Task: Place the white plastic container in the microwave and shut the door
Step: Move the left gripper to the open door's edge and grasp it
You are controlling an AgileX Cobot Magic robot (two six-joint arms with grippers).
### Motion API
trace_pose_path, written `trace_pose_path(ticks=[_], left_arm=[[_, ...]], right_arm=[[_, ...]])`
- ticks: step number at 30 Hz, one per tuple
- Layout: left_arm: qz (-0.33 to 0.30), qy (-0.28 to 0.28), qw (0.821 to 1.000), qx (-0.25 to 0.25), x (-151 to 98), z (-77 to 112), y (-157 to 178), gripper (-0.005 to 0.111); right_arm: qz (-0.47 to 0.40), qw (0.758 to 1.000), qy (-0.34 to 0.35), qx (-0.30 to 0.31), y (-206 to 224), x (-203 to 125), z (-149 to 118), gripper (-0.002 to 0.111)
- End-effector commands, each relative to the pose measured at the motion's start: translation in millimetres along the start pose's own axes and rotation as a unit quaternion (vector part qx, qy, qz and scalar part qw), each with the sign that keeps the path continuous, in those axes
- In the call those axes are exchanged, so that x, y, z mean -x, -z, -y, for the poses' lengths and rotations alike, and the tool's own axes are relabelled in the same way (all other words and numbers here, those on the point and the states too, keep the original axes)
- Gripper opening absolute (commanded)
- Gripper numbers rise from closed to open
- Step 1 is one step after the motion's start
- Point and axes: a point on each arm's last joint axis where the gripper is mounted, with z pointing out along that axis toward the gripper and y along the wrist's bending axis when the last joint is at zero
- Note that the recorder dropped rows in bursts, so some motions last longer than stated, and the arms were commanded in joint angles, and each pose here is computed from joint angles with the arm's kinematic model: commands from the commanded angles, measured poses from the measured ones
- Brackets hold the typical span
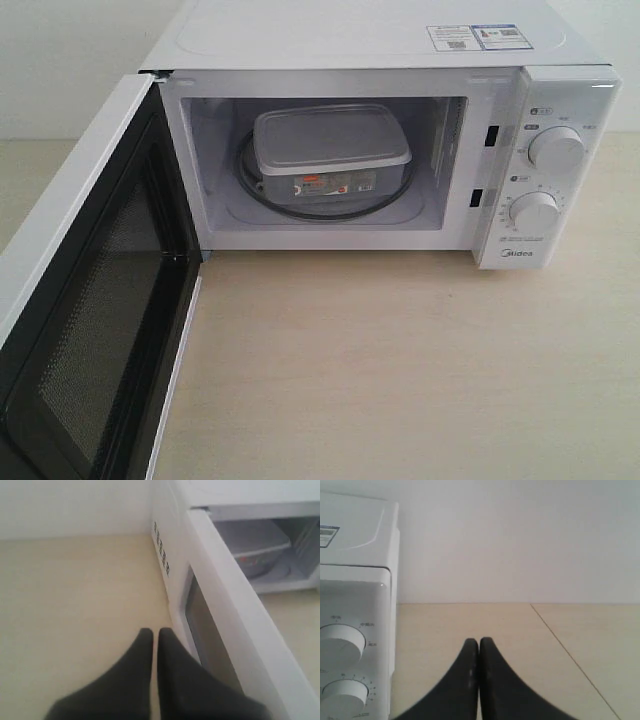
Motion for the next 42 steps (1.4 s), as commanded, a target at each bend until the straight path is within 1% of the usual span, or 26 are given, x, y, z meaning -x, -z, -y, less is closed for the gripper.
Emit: trace_pose_path(ticks=[1, 2, 3, 4, 6, 8, 12, 14, 16, 19, 23, 28, 32, 35, 42], left_arm=[[-0.145, 0.008, 0.988, -0.049, 3, 4.7, -25, 0.004], [-0.166, 0.010, 0.985, -0.056, 1, 5.1, -30, 0.004], [-0.214, 0.014, 0.975, -0.065, -2, 4.9, -41, 0.004], [-0.232, 0.018, 0.970, -0.070, -3, 5.0, -46, 0.004], [-0.276, 0.024, 0.955, -0.107, -4, 8.7, -64, 0.004], [-0.289, 0.027, 0.946, -0.143, -3, 13.1, -75, 0.004], [-0.293, 0.034, 0.935, -0.198, 0, 19.8, -93, 0.004], [-0.287, 0.042, 0.931, -0.220, 2, 22.7, -100, 0.004], [-0.286, 0.047, 0.930, -0.228, 3, 23.6, -104, 0.004], [-0.283, 0.052, 0.931, -0.225, 4, 23.0, -108, 0.004], [-0.271, 0.056, 0.934, -0.224, 6, 22.9, -110, 0.004], [-0.242, 0.038, 0.935, -0.256, 10, 28.4, -110, 0.004], [-0.236, 0.024, 0.934, -0.266, 10, 35.8, -111, 0.004], [-0.234, 0.016, 0.934, -0.271, 10, 41.3, -117, 0.004], [-0.255, 0.003, 0.924, -0.286, 5, 56.6, -138, 0.004]], right_arm=[[-0.019, 0.999, -0.039, -0.028, 0, -4, 6, 0.000], [-0.020, 0.999, -0.040, -0.028, 1, -4, 6, 0.000], [-0.021, 0.999, -0.041, -0.026, 0, -5, 5, 0.000], [-0.022, 0.999, -0.041, -0.020, 0, -5, 4, 0.000], [-0.027, 0.998, -0.042, 0.032, 1, -5, -5, 0.000], [-0.030, 0.997, -0.029, 0.069, 1, -6, -12, 0.000], [-0.029, 0.997, -0.025, 0.071, 1, -6, -12, 0.000], [-0.024, 0.995, -0.012, 0.095, 2, -5, -17, 0.000], [-0.012, 0.992, 0.017, 0.123, 3, -3, -22, 0.000], [0.003, 0.988, 0.040, 0.151, 4, -1, -27, 0.000], [0.012, 0.988, 0.038, 0.151, 5, 4, -27, 0.000], [0.027, 0.988, 0.024, 0.151, 5, 17, -26, 0.000], [0.045, 0.987, 0.040, 0.151, 5, 22, -26, 0.000], [0.047, 0.986, 0.043, 0.151, 5, 22, -26, 0.000], [0.049, 0.987, 0.037, 0.149, 5, 23, -26, 0.000]])
